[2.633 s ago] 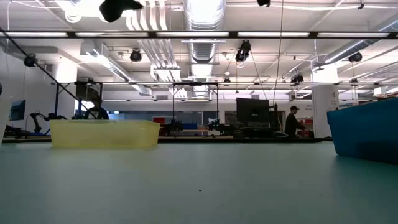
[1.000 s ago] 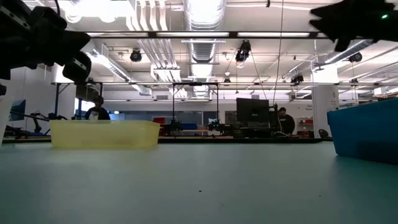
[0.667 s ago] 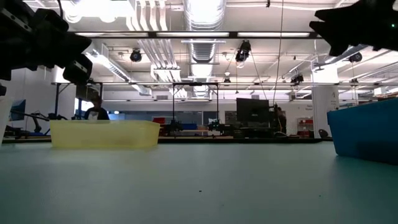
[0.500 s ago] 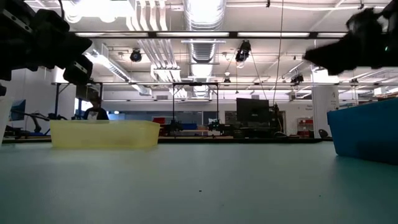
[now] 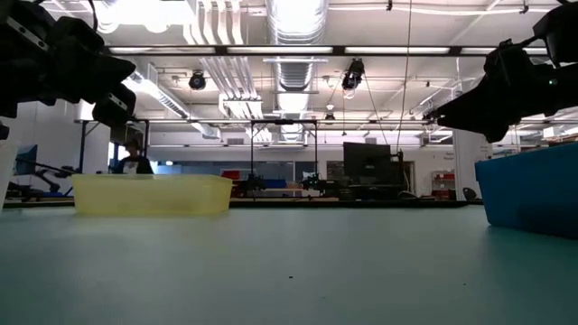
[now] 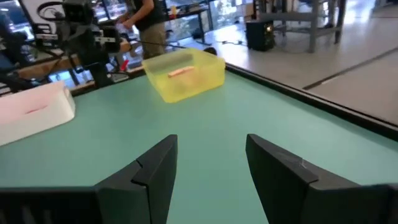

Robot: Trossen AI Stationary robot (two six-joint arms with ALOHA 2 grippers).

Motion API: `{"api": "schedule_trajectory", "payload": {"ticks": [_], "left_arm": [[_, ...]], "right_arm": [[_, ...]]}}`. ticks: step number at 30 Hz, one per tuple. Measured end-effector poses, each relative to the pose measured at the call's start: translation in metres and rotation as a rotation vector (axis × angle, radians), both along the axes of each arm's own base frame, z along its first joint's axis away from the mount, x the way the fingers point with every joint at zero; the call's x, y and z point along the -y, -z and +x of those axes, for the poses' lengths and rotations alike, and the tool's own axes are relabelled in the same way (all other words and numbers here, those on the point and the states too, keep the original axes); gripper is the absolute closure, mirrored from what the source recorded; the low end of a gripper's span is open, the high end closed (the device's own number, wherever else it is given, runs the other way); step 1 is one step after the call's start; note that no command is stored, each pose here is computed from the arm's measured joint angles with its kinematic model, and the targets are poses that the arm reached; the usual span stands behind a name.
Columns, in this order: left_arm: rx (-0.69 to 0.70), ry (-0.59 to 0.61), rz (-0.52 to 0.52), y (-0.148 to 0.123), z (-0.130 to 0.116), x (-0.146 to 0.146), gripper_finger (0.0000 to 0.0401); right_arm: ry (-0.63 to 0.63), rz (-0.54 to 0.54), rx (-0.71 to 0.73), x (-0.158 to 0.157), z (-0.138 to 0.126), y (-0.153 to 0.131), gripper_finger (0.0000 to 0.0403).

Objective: Sort & place blocks by color
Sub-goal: Return to Home Position

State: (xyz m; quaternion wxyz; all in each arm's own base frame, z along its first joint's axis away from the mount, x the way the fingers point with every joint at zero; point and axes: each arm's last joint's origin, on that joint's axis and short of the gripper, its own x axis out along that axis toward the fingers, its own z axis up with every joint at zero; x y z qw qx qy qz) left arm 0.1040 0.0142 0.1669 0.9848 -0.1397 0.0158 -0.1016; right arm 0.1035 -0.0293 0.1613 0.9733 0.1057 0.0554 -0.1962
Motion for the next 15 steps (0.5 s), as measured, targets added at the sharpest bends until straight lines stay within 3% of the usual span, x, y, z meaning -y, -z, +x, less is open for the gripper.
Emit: {"api": "schedule_trajectory", "payload": {"ticks": [15], "left_arm": [[-0.006,0.000,-0.002,0.0008,0.0003,-0.0001,0.0401]], "right_arm": [[-0.034,0.004,-0.010,-0.0023,0.0014,0.0010,0.0218]]}}
